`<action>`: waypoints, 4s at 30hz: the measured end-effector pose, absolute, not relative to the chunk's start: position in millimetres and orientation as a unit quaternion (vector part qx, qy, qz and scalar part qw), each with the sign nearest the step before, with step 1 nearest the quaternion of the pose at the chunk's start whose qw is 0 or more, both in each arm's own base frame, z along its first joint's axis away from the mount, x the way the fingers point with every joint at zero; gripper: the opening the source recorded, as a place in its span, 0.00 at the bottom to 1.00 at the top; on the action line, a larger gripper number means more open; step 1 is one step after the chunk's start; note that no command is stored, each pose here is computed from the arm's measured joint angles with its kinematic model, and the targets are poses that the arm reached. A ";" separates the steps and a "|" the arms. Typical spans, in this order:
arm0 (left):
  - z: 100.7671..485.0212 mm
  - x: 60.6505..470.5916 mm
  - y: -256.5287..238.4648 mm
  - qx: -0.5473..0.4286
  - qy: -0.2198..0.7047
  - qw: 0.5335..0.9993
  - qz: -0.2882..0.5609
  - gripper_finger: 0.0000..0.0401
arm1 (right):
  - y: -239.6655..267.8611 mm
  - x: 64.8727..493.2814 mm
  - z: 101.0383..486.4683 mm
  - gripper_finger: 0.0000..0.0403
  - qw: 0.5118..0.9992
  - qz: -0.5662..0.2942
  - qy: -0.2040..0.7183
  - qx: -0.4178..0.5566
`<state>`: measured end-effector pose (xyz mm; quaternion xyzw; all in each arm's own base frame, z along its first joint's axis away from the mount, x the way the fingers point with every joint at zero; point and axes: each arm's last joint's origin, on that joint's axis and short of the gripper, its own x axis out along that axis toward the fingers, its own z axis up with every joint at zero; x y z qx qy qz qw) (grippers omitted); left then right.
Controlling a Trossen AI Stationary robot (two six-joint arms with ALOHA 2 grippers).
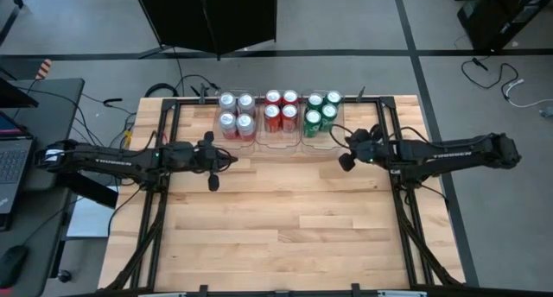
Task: Sort soda cans
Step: Move the bottom transparent bin to the left side of the top left transparent bin, then return to Home Position
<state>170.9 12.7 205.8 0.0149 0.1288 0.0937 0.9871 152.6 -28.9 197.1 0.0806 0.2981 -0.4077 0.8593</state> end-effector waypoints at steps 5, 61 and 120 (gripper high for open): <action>207.2 171.4 12.4 0.015 0.121 0.989 0.088 0.00 | -20.2 151.7 199.8 0.00 0.879 -0.382 0.282 0.051; 199.3 102.6 14.9 0.039 -0.031 0.995 0.090 0.00 | -10.4 96.9 169.0 0.00 0.994 -0.099 -0.002 -0.039; 173.4 96.0 13.5 0.022 -0.040 0.996 0.080 0.01 | -20.0 97.5 164.6 0.00 0.993 -0.102 0.014 0.057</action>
